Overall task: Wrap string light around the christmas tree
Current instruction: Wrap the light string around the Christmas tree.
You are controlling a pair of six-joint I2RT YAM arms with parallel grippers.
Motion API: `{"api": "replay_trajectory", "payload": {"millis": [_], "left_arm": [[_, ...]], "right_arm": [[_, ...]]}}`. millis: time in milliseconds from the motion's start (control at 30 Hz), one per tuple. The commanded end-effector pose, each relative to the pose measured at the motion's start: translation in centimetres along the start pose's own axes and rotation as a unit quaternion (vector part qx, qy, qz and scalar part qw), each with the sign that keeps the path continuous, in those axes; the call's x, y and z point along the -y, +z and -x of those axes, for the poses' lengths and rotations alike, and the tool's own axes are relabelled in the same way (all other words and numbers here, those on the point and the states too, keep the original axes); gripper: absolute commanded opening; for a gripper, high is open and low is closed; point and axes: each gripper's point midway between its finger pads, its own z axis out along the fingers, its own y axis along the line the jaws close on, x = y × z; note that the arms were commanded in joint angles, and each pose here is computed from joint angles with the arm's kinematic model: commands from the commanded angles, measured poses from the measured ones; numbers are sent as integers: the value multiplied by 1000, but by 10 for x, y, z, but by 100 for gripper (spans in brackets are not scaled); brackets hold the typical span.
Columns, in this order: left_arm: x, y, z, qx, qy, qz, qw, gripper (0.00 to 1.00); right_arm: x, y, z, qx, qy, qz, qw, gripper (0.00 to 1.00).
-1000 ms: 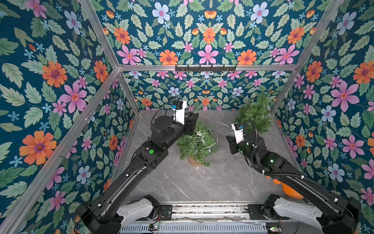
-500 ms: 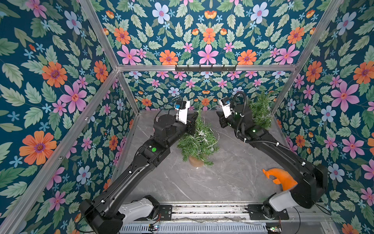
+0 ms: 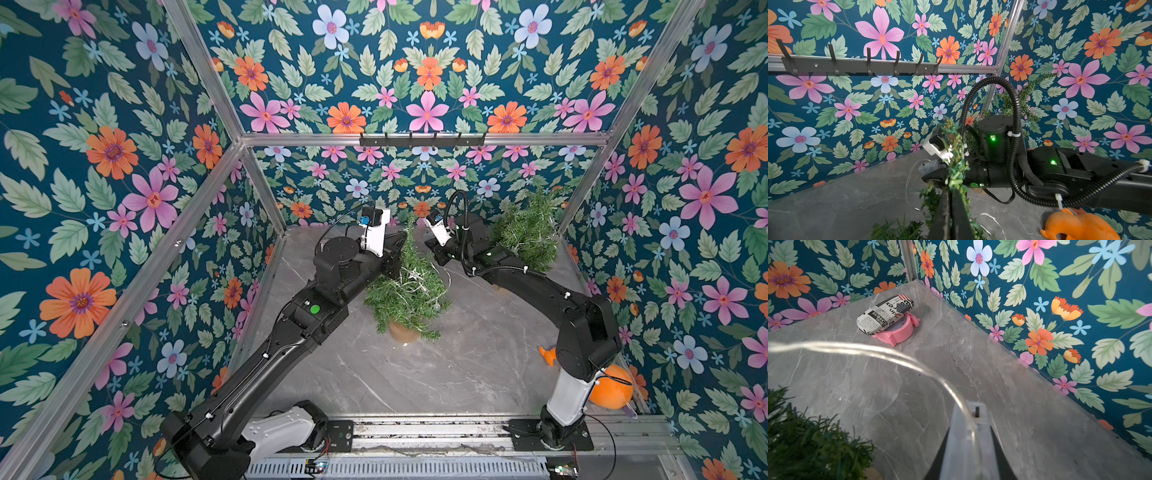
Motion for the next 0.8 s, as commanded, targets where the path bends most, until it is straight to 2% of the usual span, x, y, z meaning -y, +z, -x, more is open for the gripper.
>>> {"api": "replay_trajectory", "payload": {"millis": [0,200,267,433,633,767], "left_arm": [[-3,-1,-14,-24,-8,8,1000,0],[-3,-3,-16,-22,-15,6,1000,0],[-5,-4,-16,-21,-16,9,1000,0],[-7,-8,-17,-19,-19,16,1000,0],[-11,-10,-20,-20,-20,27,999,0],[-14,-11,-21,-21,-20,35,999,0]], "right_arm": [[6,-6,-16,-16,3,-11,1000,0],[6,-31,-50,-45,23,-27,998,0],[5,-53,-40,-24,28,-34,999,0],[-2,-80,-55,-29,42,-37,998,0],[-13,-95,-86,-71,57,-33,995,0],[-35,-108,-97,-93,53,-13,994,0]]}}
